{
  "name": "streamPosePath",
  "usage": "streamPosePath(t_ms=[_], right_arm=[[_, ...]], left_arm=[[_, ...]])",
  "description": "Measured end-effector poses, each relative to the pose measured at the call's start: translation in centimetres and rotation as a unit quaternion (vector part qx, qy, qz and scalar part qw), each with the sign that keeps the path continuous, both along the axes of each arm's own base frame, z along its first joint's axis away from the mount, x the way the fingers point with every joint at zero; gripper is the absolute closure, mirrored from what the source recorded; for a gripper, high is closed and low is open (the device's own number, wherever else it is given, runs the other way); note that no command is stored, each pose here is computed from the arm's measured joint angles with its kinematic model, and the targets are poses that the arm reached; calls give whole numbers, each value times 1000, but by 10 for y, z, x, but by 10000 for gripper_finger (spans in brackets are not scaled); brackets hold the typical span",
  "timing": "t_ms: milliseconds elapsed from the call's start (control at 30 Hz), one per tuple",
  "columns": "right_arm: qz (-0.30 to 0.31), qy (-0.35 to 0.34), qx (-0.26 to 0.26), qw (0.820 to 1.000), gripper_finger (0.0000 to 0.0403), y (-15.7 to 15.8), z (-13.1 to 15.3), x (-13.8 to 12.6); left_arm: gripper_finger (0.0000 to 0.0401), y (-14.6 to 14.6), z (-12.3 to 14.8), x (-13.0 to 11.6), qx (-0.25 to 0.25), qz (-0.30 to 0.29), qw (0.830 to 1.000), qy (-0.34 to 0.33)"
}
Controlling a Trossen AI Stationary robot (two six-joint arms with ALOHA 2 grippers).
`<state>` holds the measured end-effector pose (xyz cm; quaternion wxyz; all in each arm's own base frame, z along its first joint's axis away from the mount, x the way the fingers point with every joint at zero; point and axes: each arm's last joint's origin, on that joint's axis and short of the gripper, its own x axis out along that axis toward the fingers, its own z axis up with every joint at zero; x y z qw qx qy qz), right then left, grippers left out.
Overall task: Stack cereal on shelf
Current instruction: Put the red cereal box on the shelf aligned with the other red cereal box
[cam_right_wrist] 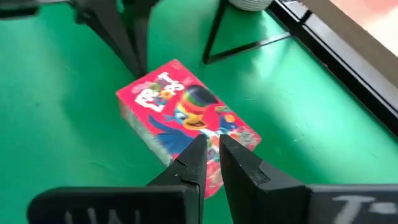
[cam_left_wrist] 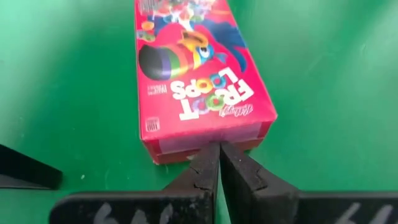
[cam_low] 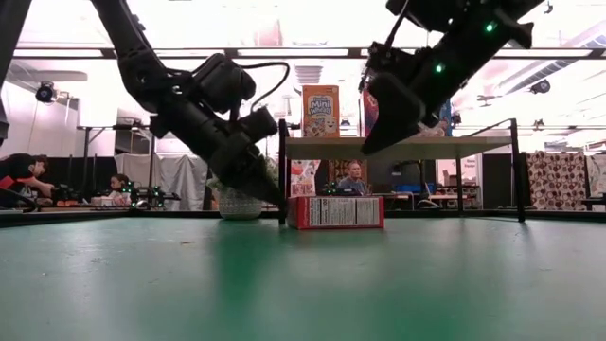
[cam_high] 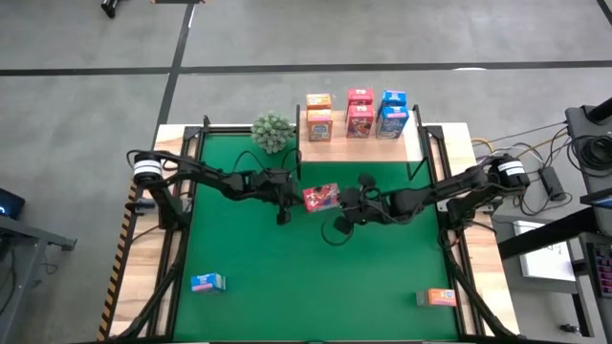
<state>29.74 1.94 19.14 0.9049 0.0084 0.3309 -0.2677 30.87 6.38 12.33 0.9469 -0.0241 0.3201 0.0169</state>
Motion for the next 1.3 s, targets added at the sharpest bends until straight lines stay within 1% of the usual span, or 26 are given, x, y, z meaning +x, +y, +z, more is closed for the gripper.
streamPosePath(t_ms=[200, 433, 533, 767, 933, 1000, 1100, 1300], right_arm=[[-9, 12, -6, 1000, 392, -10, -19, -1], [-23, 31, -8, 999, 394, -18, -42, 8], [-29, 32, 2, 999, 394, -17, -47, 9], [-12, 13, 51, 999, 394, -2, -47, 9], [18, -16, 120, 992, 394, 15, -46, 11], [31, -26, 136, 990, 394, 25, -45, 12], [39, -31, 144, 988, 394, 32, -40, 13], [51, -35, 132, 989, 394, 32, -33, 16]], left_arm=[[401, -1, 8, -1, 0, -1, 1000, -10], [401, -2, 9, -3, -20, 5, 1000, 0], [401, -3, 9, -5, -29, 10, 999, 12], [401, -6, 14, -7, -38, 12, 999, 15], [401, -7, 16, -8, -43, 16, 999, 13], [401, -7, 16, -8, -45, 19, 999, 14], [401, -7, 16, -8, -51, 23, 998, 17], [401, -7, 17, -12, -58, 27, 997, 34]])
